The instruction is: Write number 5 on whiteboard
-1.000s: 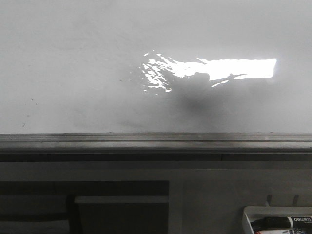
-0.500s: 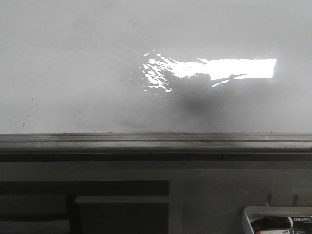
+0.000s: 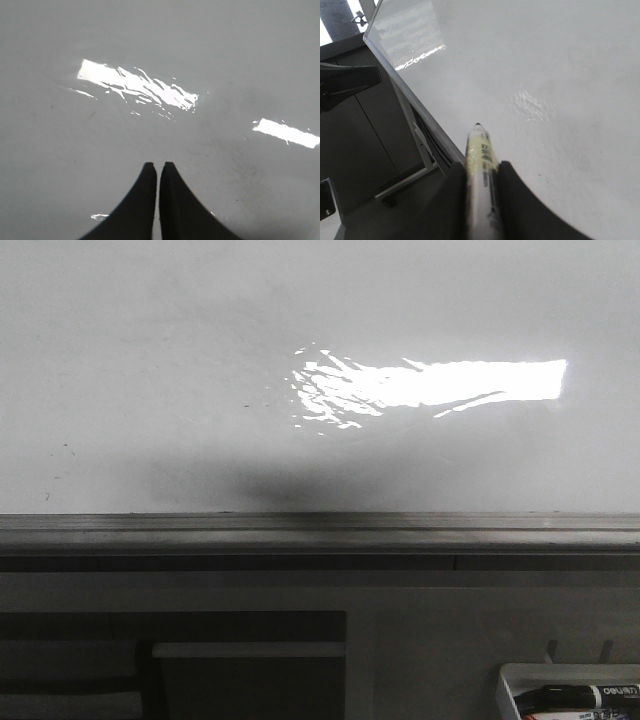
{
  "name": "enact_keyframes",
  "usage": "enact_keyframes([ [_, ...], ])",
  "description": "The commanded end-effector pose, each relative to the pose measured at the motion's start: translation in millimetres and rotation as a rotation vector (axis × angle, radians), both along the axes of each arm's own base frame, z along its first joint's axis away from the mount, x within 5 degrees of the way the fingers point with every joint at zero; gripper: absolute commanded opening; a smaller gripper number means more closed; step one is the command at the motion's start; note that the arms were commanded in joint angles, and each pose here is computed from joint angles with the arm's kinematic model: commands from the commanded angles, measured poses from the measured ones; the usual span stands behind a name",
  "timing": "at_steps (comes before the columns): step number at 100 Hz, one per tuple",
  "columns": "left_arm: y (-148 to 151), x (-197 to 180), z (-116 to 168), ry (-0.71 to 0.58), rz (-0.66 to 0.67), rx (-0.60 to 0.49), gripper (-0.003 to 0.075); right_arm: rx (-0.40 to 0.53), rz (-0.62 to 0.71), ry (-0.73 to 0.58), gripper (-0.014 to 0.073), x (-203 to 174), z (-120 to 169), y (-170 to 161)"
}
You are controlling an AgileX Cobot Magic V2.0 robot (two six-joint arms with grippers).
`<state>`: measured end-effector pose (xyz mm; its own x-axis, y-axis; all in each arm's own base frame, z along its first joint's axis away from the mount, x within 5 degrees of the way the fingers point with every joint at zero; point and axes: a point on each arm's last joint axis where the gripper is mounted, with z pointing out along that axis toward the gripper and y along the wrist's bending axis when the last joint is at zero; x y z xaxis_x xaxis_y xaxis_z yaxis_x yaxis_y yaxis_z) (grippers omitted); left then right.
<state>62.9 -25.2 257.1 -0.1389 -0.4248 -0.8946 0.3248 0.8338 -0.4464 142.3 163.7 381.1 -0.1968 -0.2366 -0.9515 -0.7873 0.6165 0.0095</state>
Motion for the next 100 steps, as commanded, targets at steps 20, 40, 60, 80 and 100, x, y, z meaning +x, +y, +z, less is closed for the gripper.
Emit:
enact_keyframes([
  [20, 4, 1, 13, -0.053, 0.04, -0.04, -0.002, 0.04, -0.052, -0.155, -0.0038, 6, 22, -9],
  [40, 4, 1, 13, -0.053, 0.04, -0.04, -0.002, -0.03, -0.19, -0.142, -0.0038, 15, 21, -33],
  [60, 4, 1, 13, -0.053, 0.04, -0.04, -0.002, -0.07, -0.358, -0.07, -0.0038, 2, 24, -63],
  [80, 4, 1, 13, -0.053, 0.04, -0.04, -0.002, 0.016, -0.342, -0.132, -0.0038, -5, 36, -67],
  [100, 4, 1, 13, -0.053, 0.04, -0.04, -0.002, 0.058, -0.304, -0.095, -0.0039, 10, 29, -48],
])
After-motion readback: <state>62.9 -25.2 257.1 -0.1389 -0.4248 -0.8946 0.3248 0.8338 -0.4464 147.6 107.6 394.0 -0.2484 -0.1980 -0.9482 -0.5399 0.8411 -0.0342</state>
